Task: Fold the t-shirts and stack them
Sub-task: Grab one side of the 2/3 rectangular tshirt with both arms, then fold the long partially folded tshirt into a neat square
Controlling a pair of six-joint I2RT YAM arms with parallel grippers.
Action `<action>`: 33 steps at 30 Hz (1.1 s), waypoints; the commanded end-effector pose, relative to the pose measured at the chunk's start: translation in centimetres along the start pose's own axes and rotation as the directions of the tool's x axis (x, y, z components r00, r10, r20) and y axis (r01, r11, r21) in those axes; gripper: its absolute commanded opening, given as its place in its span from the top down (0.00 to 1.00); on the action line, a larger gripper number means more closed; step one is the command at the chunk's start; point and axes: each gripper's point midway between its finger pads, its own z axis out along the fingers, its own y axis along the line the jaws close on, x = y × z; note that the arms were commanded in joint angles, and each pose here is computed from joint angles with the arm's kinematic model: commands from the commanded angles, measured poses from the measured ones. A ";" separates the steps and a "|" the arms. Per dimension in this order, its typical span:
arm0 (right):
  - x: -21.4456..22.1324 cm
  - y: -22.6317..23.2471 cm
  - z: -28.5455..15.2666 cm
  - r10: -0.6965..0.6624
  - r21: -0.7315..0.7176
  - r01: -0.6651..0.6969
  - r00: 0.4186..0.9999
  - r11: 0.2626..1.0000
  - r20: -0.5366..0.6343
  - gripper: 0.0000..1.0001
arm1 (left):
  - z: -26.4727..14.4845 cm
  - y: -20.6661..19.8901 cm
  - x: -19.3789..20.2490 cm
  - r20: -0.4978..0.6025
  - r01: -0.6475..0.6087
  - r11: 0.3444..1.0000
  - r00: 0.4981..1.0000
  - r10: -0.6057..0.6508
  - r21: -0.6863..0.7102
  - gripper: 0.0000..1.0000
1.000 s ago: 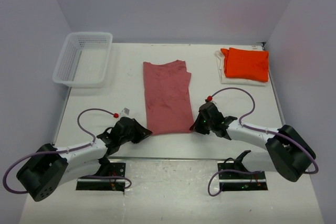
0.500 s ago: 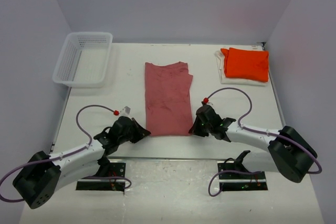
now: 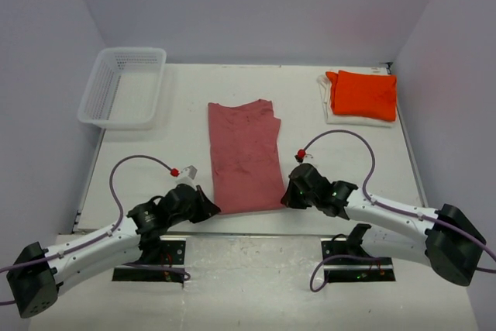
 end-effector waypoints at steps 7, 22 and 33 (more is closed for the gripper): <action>-3.8 1.2 -2.7 -0.091 0.085 0.081 0.989 0.993 0.113 1.00 | -2.8 -4.1 -5.6 0.168 -0.160 0.981 0.970 0.177 -0.109 1.00; -21.5 7.8 -0.9 -0.189 0.105 0.175 0.971 0.979 0.148 1.00 | -0.1 -10.4 -24.4 0.279 -0.238 0.930 0.907 0.315 -0.279 1.00; -29.1 4.9 8.0 -0.177 0.082 0.173 0.983 0.982 0.049 1.00 | 10.0 -6.0 -32.4 0.221 -0.262 0.907 0.913 0.343 -0.329 1.00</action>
